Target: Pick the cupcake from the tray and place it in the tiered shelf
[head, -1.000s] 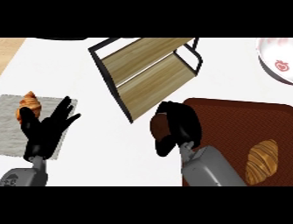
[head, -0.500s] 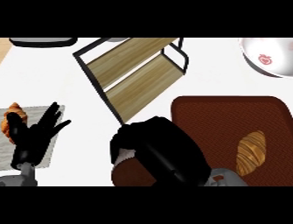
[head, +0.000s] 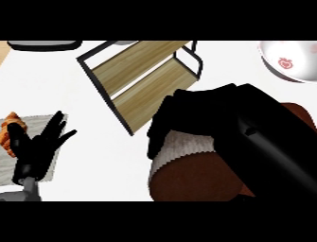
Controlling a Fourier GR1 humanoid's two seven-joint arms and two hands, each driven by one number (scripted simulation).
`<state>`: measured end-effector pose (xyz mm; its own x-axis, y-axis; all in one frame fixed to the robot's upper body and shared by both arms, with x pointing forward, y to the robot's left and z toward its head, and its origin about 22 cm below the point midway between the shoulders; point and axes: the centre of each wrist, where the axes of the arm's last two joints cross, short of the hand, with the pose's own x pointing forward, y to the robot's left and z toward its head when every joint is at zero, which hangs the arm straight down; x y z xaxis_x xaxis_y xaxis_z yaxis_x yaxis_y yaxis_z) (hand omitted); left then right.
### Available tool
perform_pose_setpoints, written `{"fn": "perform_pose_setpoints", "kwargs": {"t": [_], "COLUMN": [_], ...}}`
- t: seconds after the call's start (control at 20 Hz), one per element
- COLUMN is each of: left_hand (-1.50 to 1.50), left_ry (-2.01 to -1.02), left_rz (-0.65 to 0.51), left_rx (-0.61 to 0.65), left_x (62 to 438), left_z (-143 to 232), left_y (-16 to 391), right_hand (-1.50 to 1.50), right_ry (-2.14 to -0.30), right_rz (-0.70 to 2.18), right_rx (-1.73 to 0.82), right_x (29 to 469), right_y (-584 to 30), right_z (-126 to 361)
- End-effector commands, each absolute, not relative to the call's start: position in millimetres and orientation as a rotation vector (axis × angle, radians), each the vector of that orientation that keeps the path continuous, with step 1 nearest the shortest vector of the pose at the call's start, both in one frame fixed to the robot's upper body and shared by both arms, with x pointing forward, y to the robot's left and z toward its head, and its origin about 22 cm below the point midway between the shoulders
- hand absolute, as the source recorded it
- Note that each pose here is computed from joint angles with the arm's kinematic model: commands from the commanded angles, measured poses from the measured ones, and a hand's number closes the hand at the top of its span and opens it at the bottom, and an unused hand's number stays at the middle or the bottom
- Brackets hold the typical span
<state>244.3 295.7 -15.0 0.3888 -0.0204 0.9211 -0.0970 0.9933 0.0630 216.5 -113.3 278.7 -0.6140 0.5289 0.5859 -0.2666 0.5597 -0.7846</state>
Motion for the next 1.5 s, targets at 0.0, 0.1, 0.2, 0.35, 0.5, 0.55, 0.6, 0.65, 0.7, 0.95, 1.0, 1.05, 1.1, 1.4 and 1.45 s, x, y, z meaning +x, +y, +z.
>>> {"fn": "perform_pose_setpoints", "kwargs": {"t": [0.0,0.1,0.2,0.35,0.5,0.55,0.6,0.65,0.7,0.95,1.0,1.05,1.1,1.4,1.45], "left_hand": [0.0,0.0,0.0,0.0,0.0,0.0,0.0,0.0,0.0,0.0,0.0,0.0,0.0,0.0,0.0], "left_ry": [-1.103,-1.104,-1.108,-1.103,-1.103,-1.117,-1.133,-1.13,-1.096,-1.119,-1.139,-1.109,-1.11,-1.11,-1.116], "left_rz": [0.043,0.04,0.039,0.048,0.028,0.04,0.034,0.023,0.032,0.032,0.037,0.057,0.034,0.038,0.029], "left_rx": [0.084,0.068,0.09,0.078,0.074,0.092,0.101,0.082,0.067,0.085,0.071,0.109,0.079,0.073,0.096], "left_x": [233.8,234.2,242.3,250.2,248.3,248.6,248.6,247.8,243.8,238.0,248.1,250.8,242.8,242.8,255.7], "left_z": [-24.0,-41.6,-32.7,-36.0,-22.3,-36.4,-33.6,-33.3,-32.0,-32.0,-27.8,-21.6,-30.2,-27.2,-27.9], "left_y": [306.7,286.9,282.2,275.4,292.4,290.8,292.9,286.9,295.6,288.8,266.0,279.8,284.7,280.1,288.2], "right_hand": [1.5,1.5,1.5,1.5,1.5,1.5,1.5,1.5,1.5,1.5,1.5,1.5,1.5,1.5,1.5], "right_ry": [-1.932,-1.922,-1.913,-1.925,-1.907,-1.918,-1.94,-1.908,-1.9,-1.868,-1.884,-1.858,-1.875,-1.888,-1.881], "right_rz": [1.089,1.086,1.022,0.975,0.97,0.961,0.962,0.984,0.97,1.095,1.084,1.133,1.134,1.14,1.161], "right_rx": [-0.247,-0.209,-0.23,-0.245,-0.251,-0.267,-0.284,-0.281,-0.291,-0.261,-0.253,-0.284,-0.308,-0.341,-0.33], "right_x": [239.8,241.5,262.8,271.7,303.4,306.4,310.1,324.8,324.7,359.0,362.8,363.0,366.5,399.5,395.2], "right_y": [-127.5,-115.0,-122.1,-123.6,-119.4,-106.0,-111.6,-112.3,-101.5,-108.2,-106.0,-103.0,-85.6,-86.4,-74.3], "right_z": [322.6,342.8,362.7,382.2,392.8,397.0,403.0,401.1,400.5,388.8,402.5,383.5,388.0,369.6,363.2]}}
